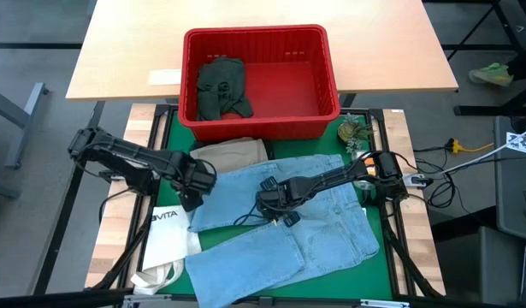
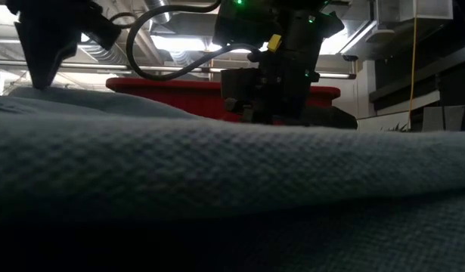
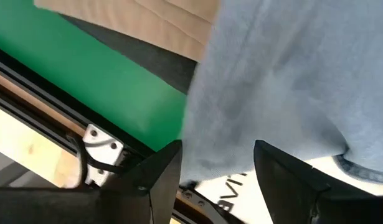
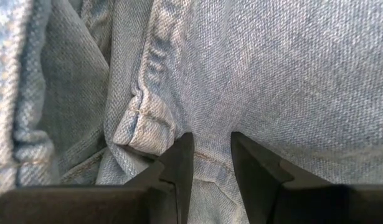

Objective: Fold Laundry from Bin
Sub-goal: Fold the light blue pants

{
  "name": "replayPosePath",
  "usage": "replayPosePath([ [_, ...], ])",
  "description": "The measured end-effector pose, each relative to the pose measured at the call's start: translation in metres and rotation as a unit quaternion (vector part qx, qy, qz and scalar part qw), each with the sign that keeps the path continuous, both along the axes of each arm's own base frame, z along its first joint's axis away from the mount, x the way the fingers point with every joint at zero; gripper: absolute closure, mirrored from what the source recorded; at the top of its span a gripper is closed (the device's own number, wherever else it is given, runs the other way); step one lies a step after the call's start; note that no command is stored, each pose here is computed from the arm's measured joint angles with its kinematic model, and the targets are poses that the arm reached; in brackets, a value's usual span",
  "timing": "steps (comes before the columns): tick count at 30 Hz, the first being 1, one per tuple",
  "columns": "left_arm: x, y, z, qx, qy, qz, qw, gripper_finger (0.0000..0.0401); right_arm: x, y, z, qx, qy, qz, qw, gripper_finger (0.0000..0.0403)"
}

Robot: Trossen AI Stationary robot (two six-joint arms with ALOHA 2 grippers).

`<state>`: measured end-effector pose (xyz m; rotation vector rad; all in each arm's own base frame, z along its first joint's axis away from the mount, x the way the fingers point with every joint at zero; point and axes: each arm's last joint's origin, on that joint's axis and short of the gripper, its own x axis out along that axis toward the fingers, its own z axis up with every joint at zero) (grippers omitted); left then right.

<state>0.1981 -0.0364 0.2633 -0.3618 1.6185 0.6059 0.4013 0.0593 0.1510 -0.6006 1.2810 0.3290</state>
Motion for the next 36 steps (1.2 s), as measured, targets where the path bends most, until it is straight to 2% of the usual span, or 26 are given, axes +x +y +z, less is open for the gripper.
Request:
replayPosePath([
  [9,-0.002,0.012,0.001,-0.005,0.023,-0.005,1.000,0.0207,0.000,0.000,0.000,0.000,0.000,0.000,1.000,0.0290],
  [13,-0.002,0.008,0.001,-0.048,0.027,0.005,0.998,0.0207,0.000,0.000,0.000,0.000,0.000,0.000,1.000,0.0290],
  [19,-0.003,0.002,0.000,-0.047,0.027,-0.010,0.998,0.0214,0.000,0.000,0.000,0.000,0.000,0.000,1.000,0.0290],
  [23,-0.003,0.000,0.000,-0.049,0.028,-0.014,0.998,0.0261,0.000,0.000,0.000,0.000,0.000,0.000,1.000,0.0290],
  [29,-0.004,0.001,0.001,-0.045,0.031,0.002,0.999,0.0385,0.000,0.000,0.000,0.000,0.000,0.000,1.000,0.0290],
  [36,-0.007,0.013,0.002,0.004,0.044,0.016,0.999,0.0396,0.001,0.000,0.000,0.001,-0.004,0.000,1.000,0.0290],
])
